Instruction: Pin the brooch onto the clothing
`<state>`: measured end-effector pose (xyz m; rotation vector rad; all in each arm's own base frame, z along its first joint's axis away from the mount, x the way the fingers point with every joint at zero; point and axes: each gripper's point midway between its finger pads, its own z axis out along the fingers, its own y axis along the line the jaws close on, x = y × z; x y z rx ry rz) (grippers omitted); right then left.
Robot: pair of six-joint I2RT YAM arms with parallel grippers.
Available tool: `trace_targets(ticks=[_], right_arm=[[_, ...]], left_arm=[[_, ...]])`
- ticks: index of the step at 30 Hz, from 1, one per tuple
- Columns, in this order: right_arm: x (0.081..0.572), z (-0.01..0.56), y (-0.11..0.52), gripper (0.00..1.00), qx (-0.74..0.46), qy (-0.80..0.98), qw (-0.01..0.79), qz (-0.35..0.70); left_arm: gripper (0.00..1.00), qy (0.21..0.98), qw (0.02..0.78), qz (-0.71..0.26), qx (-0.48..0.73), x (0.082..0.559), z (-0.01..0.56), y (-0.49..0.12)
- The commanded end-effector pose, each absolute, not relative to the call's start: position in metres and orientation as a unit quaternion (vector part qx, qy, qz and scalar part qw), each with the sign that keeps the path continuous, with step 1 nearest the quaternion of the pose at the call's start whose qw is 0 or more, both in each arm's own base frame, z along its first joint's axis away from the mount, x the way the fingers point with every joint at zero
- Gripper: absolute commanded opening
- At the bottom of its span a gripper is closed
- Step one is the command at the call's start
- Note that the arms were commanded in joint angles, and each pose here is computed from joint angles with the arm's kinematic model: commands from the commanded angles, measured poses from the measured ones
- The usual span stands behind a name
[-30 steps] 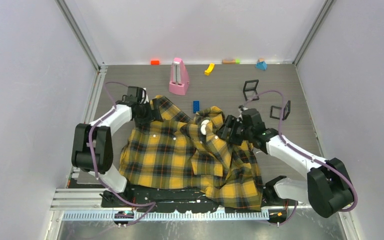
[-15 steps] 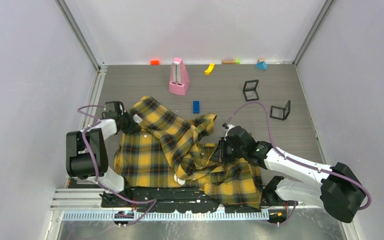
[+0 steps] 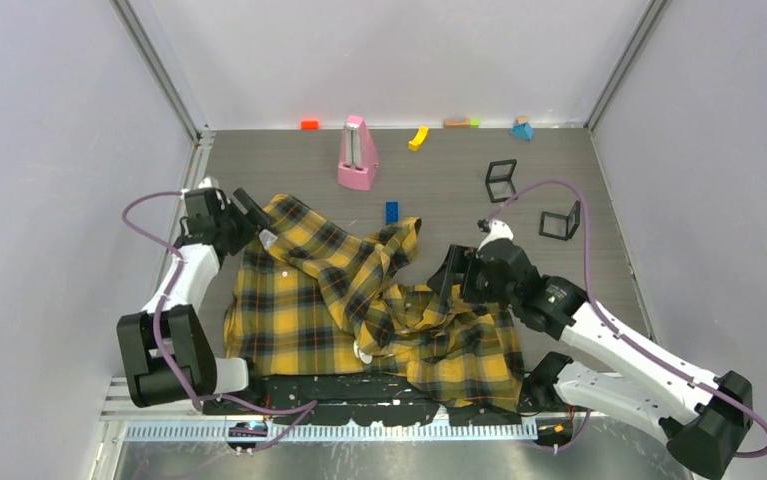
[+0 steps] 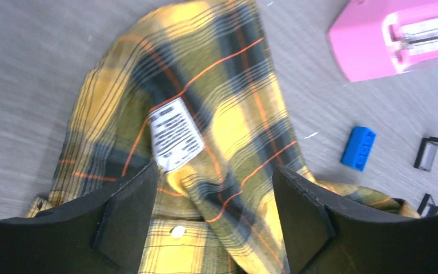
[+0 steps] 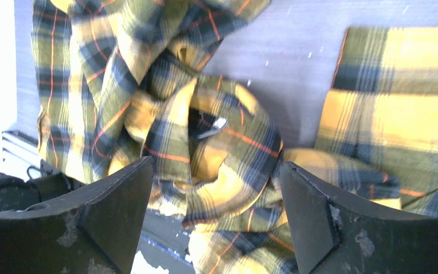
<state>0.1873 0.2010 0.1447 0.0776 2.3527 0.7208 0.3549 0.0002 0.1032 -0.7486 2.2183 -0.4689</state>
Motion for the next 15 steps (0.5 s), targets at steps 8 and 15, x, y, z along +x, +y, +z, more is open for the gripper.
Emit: trace_targets(ticks=[8,15], right_arm=[[0.248,0.13,0.207,0.87,-0.01,0.919,0.308,0.246],[0.222,0.098,0.231,0.82,-0.013,0.927,0.215,0.307]], left_arm=[[0.85,0.877,0.384,-0.288,-0.017,0.36,0.18,-0.131],[0.89,0.847,0.345,-0.377,0.15,0.326,0.189,-0.269]])
